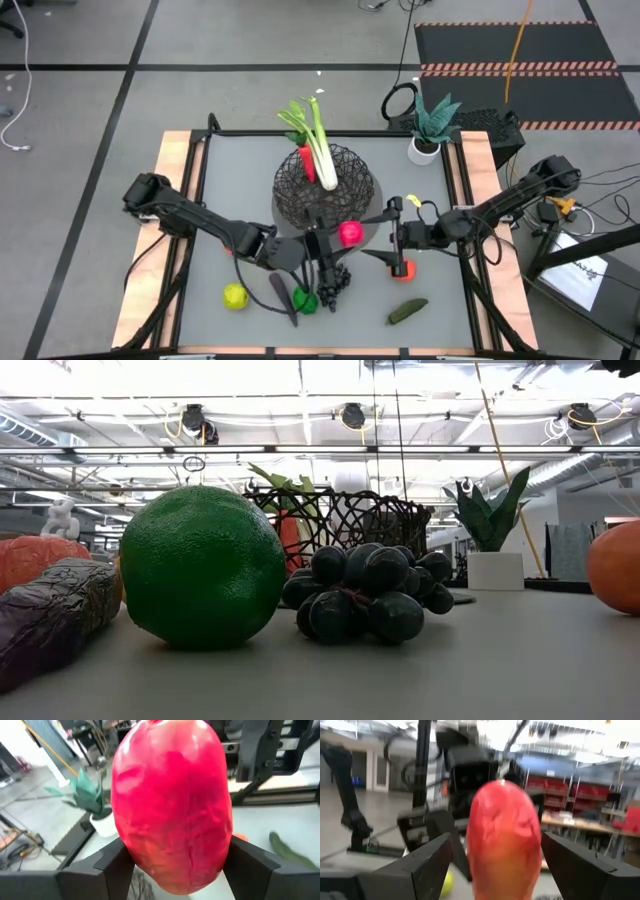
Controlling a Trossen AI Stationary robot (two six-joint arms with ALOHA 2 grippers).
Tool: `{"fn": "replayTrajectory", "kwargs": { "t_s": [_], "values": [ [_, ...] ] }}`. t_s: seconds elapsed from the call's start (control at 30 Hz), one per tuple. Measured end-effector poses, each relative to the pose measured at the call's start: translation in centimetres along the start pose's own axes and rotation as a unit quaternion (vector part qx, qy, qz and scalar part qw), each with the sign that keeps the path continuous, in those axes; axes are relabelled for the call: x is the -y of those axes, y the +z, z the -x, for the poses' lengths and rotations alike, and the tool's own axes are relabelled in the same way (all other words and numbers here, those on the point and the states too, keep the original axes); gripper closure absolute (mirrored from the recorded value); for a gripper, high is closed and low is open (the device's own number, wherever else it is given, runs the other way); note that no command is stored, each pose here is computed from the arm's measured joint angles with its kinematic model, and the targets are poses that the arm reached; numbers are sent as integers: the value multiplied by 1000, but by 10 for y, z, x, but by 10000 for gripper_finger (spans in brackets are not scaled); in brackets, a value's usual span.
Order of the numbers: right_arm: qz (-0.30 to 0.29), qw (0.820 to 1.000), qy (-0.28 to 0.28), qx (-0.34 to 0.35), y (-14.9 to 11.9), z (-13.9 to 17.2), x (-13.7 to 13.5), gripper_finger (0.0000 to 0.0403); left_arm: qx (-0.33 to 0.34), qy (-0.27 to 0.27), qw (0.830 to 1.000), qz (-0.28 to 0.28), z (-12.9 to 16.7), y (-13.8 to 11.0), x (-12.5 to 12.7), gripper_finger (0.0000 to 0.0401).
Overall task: Build produce basket
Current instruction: Put the red mango into the black woven basket
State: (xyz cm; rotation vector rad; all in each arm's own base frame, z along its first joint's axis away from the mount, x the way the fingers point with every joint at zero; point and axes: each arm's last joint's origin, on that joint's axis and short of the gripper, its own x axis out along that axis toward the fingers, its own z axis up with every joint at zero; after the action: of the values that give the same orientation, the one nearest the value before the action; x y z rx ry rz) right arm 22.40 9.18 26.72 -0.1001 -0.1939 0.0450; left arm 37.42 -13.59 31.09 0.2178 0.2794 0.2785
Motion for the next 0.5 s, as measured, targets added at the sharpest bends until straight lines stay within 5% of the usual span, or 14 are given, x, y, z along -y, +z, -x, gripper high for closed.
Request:
{"fn": "replayTrajectory", "kwargs": {
  "t_s": [0.17,0.5],
  "values": [
    [-21,997,-20,-76,-2,-10,3,99,-41,-5,999,-21,-4,-11,-1,138],
    [-13,994,-38,-106,-7,-11,4,99,-49,-14,999,2,-13,-14,-9,144]
  ]
}}
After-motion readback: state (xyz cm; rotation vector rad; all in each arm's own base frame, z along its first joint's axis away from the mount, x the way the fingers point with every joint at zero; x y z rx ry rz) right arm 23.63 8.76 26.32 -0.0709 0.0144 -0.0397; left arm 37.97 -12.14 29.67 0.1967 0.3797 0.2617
